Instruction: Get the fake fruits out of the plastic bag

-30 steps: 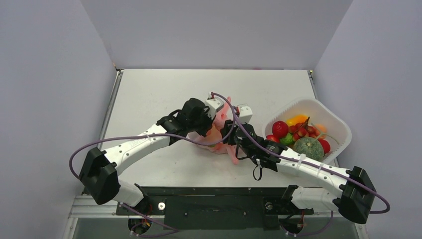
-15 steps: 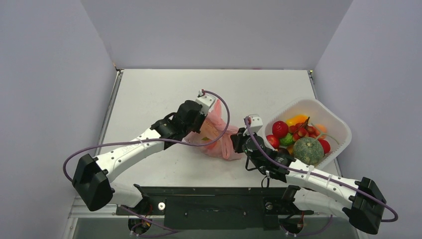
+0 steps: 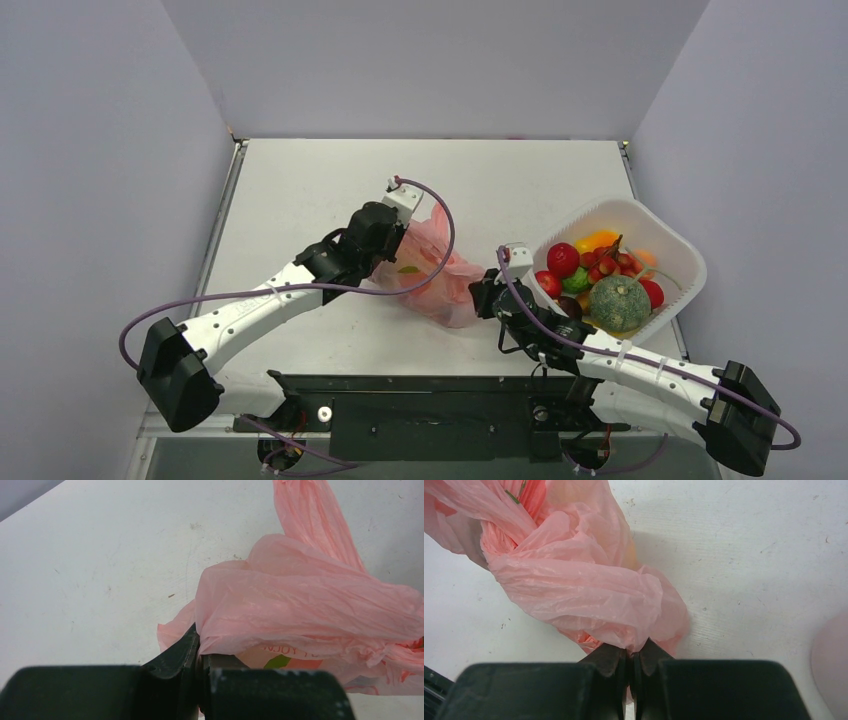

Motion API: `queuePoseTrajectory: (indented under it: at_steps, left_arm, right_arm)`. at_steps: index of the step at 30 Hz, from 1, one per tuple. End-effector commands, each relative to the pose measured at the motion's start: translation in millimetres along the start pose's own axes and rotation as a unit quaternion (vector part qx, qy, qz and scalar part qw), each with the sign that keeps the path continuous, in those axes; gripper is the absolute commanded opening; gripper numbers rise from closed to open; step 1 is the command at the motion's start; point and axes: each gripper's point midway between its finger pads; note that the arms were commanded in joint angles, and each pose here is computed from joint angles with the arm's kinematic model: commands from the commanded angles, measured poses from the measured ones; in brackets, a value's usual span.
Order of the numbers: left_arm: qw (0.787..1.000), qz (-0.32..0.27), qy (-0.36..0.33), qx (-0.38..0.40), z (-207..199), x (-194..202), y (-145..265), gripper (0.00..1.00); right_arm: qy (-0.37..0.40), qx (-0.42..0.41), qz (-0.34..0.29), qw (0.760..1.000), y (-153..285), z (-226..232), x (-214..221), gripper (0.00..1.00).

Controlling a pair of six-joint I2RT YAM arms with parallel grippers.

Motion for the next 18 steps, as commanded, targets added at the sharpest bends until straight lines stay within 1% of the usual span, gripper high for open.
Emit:
queuePoseTrajectory:
  at_steps: [1, 3, 6, 7, 8, 11, 12, 13, 15, 18]
  left_arm:
    - [0.999, -0.033, 0.014, -0.029, 17.4, -19.7, 3.8, 0.0]
    - [0.999, -0.033, 0.014, -0.024, 14.9, -19.9, 2.8, 0.0]
    - [0.999, -0.028, 0.011, -0.023, 13.3, -17.7, 0.3, 0.0]
    - [0.999, -0.026, 0.01, -0.024, 13.7, -16.6, -0.2, 0.0]
    - [0.999, -0.024, 0.01, -0.025, 13.4, -16.7, -1.4, 0.0]
    - [0.999, -0.02, 0.008, -0.024, 12.7, -14.8, -2.7, 0.0]
    - [0.999, -0.02, 0.008, -0.024, 12.6, -14.9, -2.9, 0.0]
    - [0.999, -0.021, 0.009, -0.024, 12.4, -15.2, -3.0, 0.0]
    - [1.0, -0.021, 0.001, -0.023, 12.5, -15.3, -3.4, 0.0]
    - [1.0, -0.019, -0.007, -0.024, 13.4, -15.2, -3.5, 0.0]
  right_arm:
    - [-0.003, -0.026, -0.021, 0.999, 2.3, 18.6, -18.5, 0.0]
    - [0.006, -0.036, -0.018, 0.999, 4.2, 24.3, -21.9, 0.09]
    - [0.024, -0.053, -0.016, 0.998, 9.6, 32.2, -27.4, 0.15]
    - [0.026, -0.057, -0.019, 0.998, 12.6, 35.2, -31.7, 0.21]
    - [0.036, -0.058, -0.019, 0.997, 13.9, 35.4, -33.4, 0.23]
    - [0.055, -0.054, -0.025, 0.997, 20.9, 36.7, -44.2, 0.37]
    - [0.064, -0.053, -0.027, 0.996, 22.3, 37.0, -47.0, 0.39]
    - [0.067, -0.052, -0.03, 0.996, 25.2, 38.7, -52.4, 0.44]
    - [0.075, -0.059, -0.036, 0.995, 27.8, 44.4, -60.2, 0.5]
    - [0.086, -0.069, -0.04, 0.993, 27.4, 56.9, -70.4, 0.54]
Point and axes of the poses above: each gripper's point midway between its finger pads, its own y axis back along the fingers, its own z axis along the line the jaws close on, x = y × z, and after that the axes turned 14 degrees about -y, right-handed
